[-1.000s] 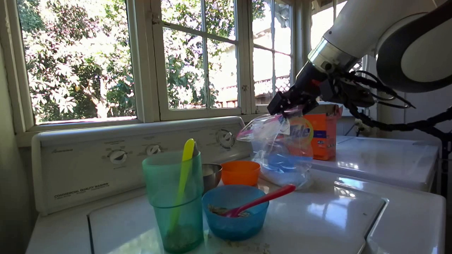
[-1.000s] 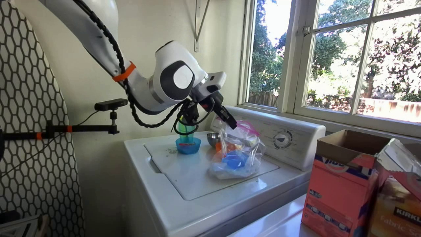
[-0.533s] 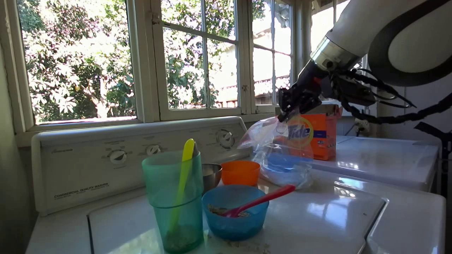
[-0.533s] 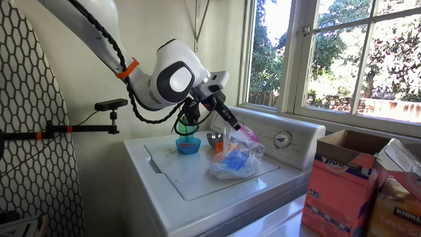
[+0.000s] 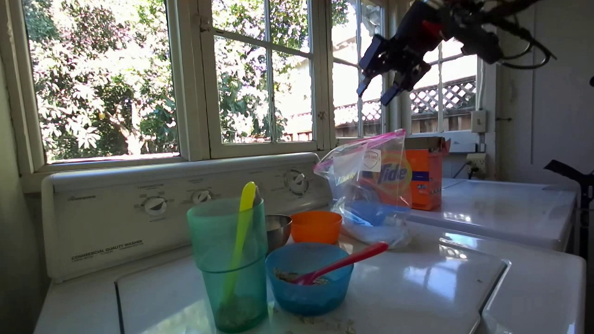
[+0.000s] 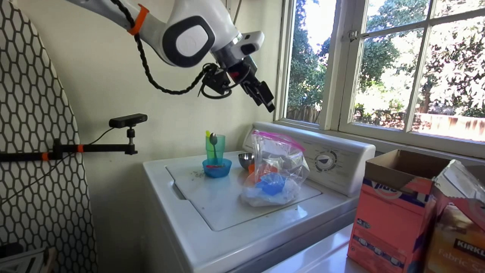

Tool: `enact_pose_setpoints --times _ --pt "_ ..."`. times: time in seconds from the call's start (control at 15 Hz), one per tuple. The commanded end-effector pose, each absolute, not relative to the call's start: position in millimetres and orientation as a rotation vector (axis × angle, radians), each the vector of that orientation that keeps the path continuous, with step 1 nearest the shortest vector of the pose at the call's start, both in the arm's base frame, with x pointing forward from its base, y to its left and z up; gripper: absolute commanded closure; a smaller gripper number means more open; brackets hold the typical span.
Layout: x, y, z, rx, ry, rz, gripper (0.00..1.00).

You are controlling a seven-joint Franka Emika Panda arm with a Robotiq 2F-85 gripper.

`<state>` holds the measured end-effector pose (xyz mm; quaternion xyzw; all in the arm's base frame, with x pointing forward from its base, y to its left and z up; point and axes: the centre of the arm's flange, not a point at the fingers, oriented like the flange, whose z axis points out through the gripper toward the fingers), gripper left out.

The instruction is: Remove the plastic bag in the box, then put it down

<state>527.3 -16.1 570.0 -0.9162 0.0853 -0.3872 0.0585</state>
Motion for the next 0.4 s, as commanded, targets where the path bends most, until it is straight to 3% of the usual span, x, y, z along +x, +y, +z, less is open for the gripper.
enact_pose_setpoints --times 0.0,0.33 --pt "509.9 -60.2 613.9 -2.903 0.141 -1.036 0.0" --pt "500.2 -79.8 621.0 -2.959 0.139 -1.027 0.0"
